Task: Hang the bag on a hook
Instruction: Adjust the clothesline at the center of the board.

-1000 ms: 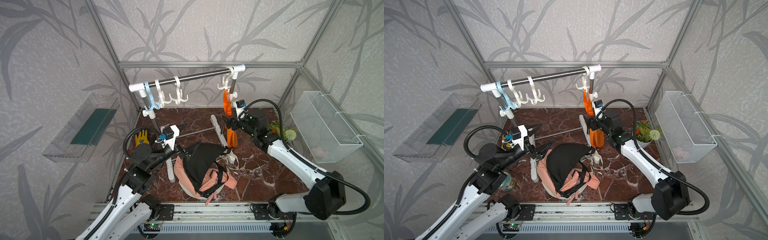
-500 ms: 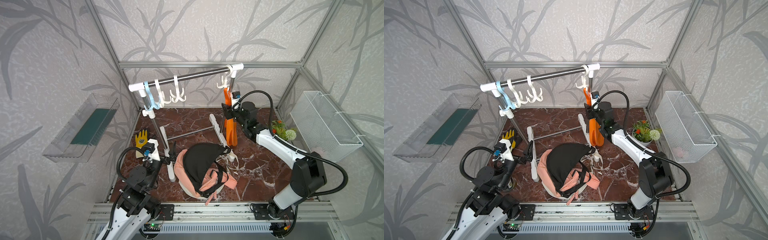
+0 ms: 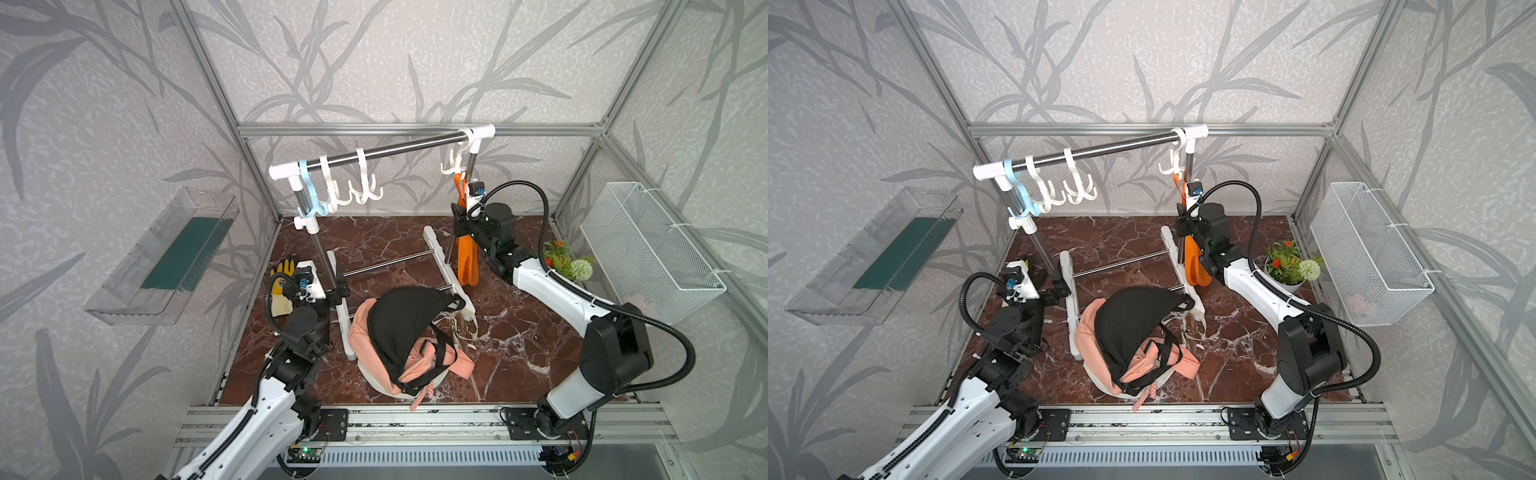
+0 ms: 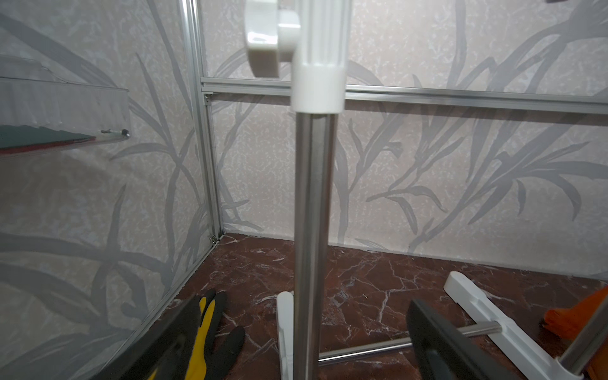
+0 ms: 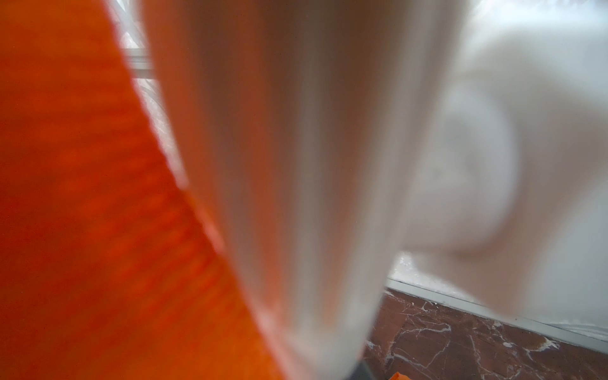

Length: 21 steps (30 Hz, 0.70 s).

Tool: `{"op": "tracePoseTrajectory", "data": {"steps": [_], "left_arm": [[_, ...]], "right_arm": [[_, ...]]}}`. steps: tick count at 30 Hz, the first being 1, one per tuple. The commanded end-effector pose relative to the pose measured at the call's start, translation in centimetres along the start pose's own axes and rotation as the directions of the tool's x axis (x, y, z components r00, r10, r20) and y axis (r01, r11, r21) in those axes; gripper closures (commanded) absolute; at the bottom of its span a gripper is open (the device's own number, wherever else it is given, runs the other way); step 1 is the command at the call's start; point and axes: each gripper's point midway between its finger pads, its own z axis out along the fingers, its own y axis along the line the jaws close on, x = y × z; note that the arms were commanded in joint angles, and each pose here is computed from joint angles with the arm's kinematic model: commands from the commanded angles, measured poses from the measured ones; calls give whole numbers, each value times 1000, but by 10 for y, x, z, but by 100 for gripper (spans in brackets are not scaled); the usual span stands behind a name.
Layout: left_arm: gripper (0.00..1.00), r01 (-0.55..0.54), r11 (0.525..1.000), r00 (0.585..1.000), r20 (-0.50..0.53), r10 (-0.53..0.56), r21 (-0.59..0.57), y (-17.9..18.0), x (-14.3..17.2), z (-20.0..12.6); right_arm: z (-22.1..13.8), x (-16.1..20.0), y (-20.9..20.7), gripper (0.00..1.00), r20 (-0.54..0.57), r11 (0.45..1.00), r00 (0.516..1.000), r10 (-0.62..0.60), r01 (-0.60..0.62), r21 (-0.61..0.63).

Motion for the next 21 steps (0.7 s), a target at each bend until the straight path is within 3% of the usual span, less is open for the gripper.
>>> {"op": "tracePoseTrajectory", "data": {"steps": [1, 11, 21], "left_arm": [[0, 118, 992, 991, 63, -116, -35, 13, -12, 15], [1, 120, 993, 992, 44, -120, 14, -10, -8, 73], [1, 145, 989, 989, 23, -146, 36, -4, -4, 112]], "right_arm": [[-9, -14, -23, 75, 49, 997, 998, 31, -35, 72], [-11, -10, -30, 76, 33, 996, 998, 61, -63, 68], [-16, -1, -29, 77, 17, 994, 996, 87, -88, 58]]}}
